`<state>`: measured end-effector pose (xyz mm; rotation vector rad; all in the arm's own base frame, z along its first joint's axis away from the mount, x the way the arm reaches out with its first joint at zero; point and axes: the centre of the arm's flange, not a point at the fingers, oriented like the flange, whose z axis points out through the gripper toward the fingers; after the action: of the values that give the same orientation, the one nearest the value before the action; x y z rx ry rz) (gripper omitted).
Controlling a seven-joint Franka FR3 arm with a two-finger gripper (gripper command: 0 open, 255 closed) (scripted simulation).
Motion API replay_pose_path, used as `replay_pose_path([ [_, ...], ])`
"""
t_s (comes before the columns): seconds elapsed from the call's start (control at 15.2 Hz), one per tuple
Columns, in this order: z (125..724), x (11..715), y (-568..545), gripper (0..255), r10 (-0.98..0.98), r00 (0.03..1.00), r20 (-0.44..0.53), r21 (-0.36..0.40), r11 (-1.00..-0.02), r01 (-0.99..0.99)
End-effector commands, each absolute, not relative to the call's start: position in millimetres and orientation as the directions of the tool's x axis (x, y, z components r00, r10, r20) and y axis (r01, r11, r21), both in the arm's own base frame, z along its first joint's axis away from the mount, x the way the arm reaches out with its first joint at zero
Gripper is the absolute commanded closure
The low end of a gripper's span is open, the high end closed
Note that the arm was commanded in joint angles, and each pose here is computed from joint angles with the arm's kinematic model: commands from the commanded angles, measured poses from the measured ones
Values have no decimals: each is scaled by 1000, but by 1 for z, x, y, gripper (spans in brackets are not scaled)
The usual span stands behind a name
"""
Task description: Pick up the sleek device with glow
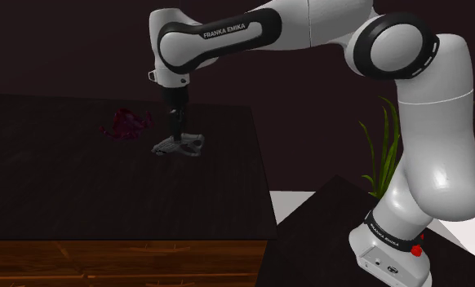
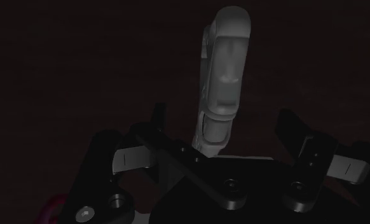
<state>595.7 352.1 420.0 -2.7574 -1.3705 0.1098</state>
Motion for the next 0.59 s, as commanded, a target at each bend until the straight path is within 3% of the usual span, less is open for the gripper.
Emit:
replay_pose_path([
  [0.0, 410, 595, 354, 0, 799, 600, -37, -86, -601, 795],
  [0.33, 391, 595, 354, 0, 799, 600, -37, -86, -601, 795],
  [0.4, 391, 596, 355, 255, 799, 600, -37, -86, -601, 795],
  [0.53, 391, 596, 354, 255, 799, 600, -37, -86, -601, 795],
])
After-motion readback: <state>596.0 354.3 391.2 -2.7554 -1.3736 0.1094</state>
